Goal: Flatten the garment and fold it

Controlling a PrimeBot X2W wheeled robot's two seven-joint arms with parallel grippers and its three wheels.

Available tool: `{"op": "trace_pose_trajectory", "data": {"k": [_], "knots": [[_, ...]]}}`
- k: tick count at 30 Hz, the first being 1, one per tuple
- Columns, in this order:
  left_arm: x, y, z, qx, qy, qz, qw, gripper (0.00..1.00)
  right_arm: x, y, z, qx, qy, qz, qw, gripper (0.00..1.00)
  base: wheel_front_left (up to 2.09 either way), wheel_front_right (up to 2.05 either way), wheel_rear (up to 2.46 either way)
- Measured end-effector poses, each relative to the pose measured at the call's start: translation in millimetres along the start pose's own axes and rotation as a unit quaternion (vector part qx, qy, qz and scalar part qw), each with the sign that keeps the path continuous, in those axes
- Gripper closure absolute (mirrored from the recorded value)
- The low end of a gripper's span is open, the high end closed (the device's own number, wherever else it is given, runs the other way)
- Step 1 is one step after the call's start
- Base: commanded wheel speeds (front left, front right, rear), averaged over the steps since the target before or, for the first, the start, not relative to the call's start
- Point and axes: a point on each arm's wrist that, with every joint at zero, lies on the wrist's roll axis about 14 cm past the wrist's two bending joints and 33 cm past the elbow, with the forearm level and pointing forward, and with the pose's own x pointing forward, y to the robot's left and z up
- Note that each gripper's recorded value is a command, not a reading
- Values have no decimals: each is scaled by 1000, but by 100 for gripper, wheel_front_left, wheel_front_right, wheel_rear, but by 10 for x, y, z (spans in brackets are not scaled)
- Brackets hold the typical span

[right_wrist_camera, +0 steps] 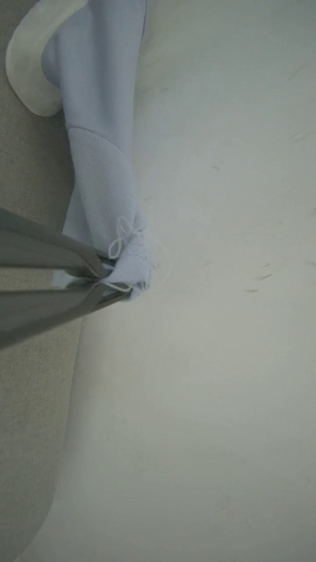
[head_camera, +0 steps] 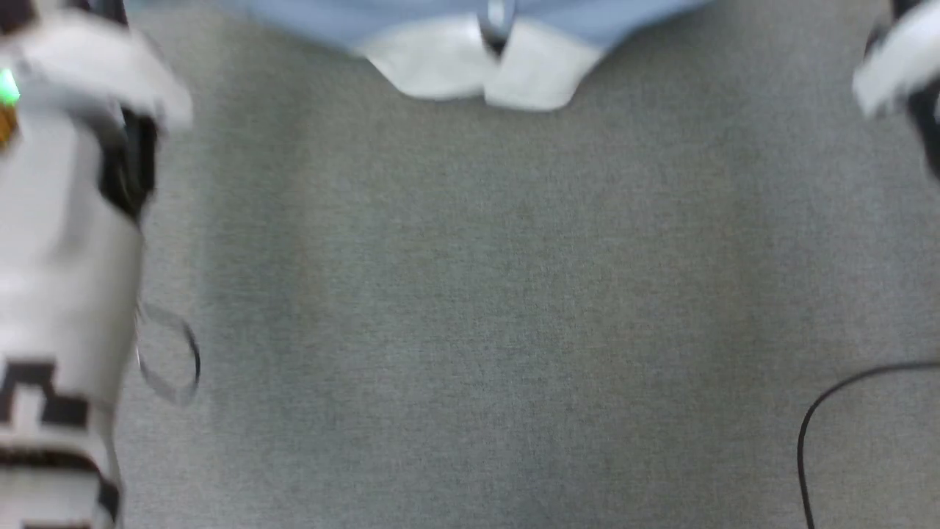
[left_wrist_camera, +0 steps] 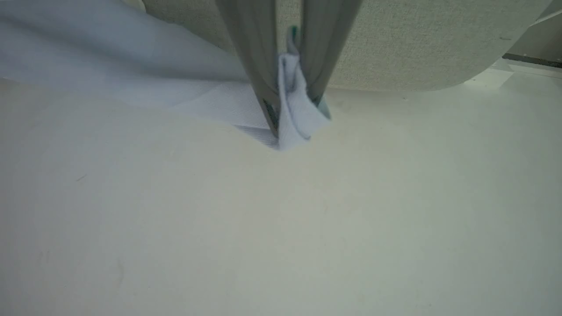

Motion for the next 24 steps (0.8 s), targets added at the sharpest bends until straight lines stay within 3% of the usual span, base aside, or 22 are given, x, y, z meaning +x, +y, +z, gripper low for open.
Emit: {"op": "trace_pose_trajectory", "data": {"k": [5,13,17,24], "knots": [[-511,168,-204,-32,15,24,999,100,-457,0,-166,20,-5,6,1000,100,0,0,0],[-1595,348,-364,-2,46,51,998,100,-1373,-68,-95,34,-47,-4,998,100,0,0,0],[-2205,450,-215,8,62,76,995,100,-1970,-77,-143,39,-33,-33,998,100,0,0,0],[-2846,443,-256,-10,115,100,988,100,-2587,41,-387,61,36,-74,995,100,0,0,0]]}}
